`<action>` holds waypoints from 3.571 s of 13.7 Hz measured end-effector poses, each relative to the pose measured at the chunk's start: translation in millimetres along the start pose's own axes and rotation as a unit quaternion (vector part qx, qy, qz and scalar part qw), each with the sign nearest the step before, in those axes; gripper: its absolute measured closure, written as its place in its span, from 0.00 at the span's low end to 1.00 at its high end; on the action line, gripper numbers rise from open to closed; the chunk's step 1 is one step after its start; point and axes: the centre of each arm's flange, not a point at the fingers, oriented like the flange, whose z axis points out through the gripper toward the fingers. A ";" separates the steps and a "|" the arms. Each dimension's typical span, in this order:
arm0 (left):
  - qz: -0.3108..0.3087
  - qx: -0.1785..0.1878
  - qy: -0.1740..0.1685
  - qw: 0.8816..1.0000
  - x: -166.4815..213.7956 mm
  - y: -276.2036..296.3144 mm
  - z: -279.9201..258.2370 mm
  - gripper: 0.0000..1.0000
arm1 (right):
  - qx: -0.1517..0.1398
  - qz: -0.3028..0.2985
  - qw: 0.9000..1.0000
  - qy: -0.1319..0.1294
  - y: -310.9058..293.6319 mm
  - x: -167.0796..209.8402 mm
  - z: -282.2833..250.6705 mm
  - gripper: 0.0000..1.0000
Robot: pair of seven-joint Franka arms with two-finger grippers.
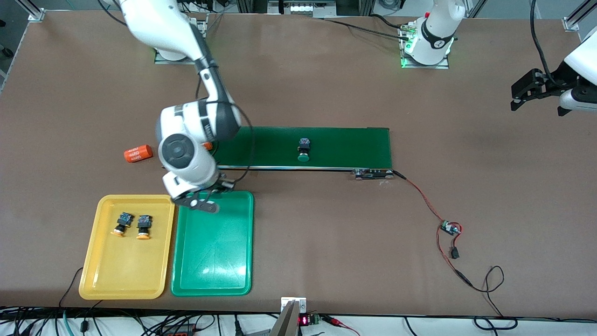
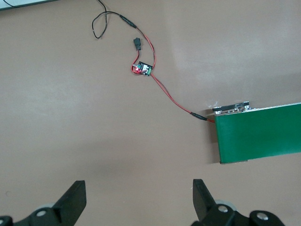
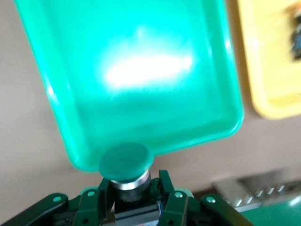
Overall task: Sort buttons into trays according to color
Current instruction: 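Carry the green button to the green tray with the right gripper, then open the right gripper to drop the green button in the green tray, then return the right gripper to the belt and grasp the second green button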
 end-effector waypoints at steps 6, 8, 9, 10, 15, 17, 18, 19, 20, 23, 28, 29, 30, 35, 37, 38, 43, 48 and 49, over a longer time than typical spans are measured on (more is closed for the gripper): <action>-0.007 -0.001 -0.011 1.000 4.7 -9.0 11.8 0.00 | -0.005 -0.006 0.998 0.061 -8.7 51.3 39.5 0.59; -0.007 -0.001 -0.012 1.000 5.1 -7.2 12.6 0.00 | -0.007 -0.014 0.997 0.078 -0.1 65.1 58.9 0.59; -0.008 -0.002 -0.015 1.000 5.0 -5.8 14.0 0.00 | -0.009 -0.021 0.996 0.084 5.7 70.6 69.1 0.59; -0.008 -0.002 -0.021 1.000 4.6 -4.6 15.5 0.00 | -0.012 -0.029 0.996 0.087 10.1 74.0 78.7 0.59; -0.006 -0.003 -0.027 1.000 5.5 -0.8 18.7 0.00 | -0.018 -0.051 0.995 0.089 17.3 80.4 87.7 0.33; -0.006 -0.003 -0.029 1.000 7.1 -1.0 21.9 0.00 | -0.016 -0.053 0.995 0.087 14.6 81.0 76.5 0.10; -0.006 -0.003 -0.029 1.000 7.5 -1.0 22.2 0.00 | -0.015 -0.052 0.995 0.083 14.6 80.9 68.4 0.01; -0.006 -0.003 -0.028 1.000 7.6 -0.9 21.3 0.00 | -0.014 -0.050 0.996 0.074 15.7 79.6 57.1 0.00; -0.005 -0.003 -0.027 1.000 7.8 -0.2 20.2 0.00 | -0.011 -0.048 0.997 0.066 16.1 77.9 41.5 0.00; 0.001 -0.003 -0.026 1.000 8.5 6.5 18.5 0.00 | -0.009 -0.054 0.998 0.007 9.6 54.2 -8.1 0.00; 0.000 -0.003 -0.025 1.000 8.4 5.8 18.3 0.00 | -0.022 -0.118 0.992 -0.046 -72.8 -44.0 -36.0 0.00; -0.005 -0.003 -0.026 1.000 7.5 0.7 17.8 0.00 | -0.027 -0.127 0.990 -0.048 -88.9 -67.3 -38.3 0.00; -0.012 -0.003 -0.027 1.000 4.8 -6.7 16.1 0.00 | -0.030 -0.130 0.990 -0.050 -101.0 -88.2 -41.5 0.00; -0.054 -0.003 -0.033 0.998 -14.7 -55.3 4.4 0.00 | -0.042 -0.106 0.991 -0.070 -120.3 -147.5 -40.3 0.00; -0.053 -0.003 -0.034 0.998 -14.0 -54.1 5.7 0.00 | -0.049 -0.101 0.991 -0.077 -123.9 -163.4 -29.7 0.00; -0.052 -0.004 -0.037 0.998 -12.5 -53.2 8.1 0.00 | -0.050 -0.101 0.991 -0.076 -125.4 -169.3 -22.8 0.00; -0.050 -0.003 -0.033 0.998 -7.2 -51.9 12.2 0.00 | -0.045 -0.089 0.993 -0.057 -118.2 -174.4 9.4 0.00; -0.045 -0.001 -0.020 0.999 -9.0 -45.0 1.3 0.00 | -0.038 -0.074 0.995 -0.062 -109.3 -175.5 17.0 0.00; -0.045 -0.001 -0.017 0.999 -10.8 -44.6 -2.5 0.00 | -0.039 -0.072 0.995 -0.064 -107.4 -175.9 19.7 0.00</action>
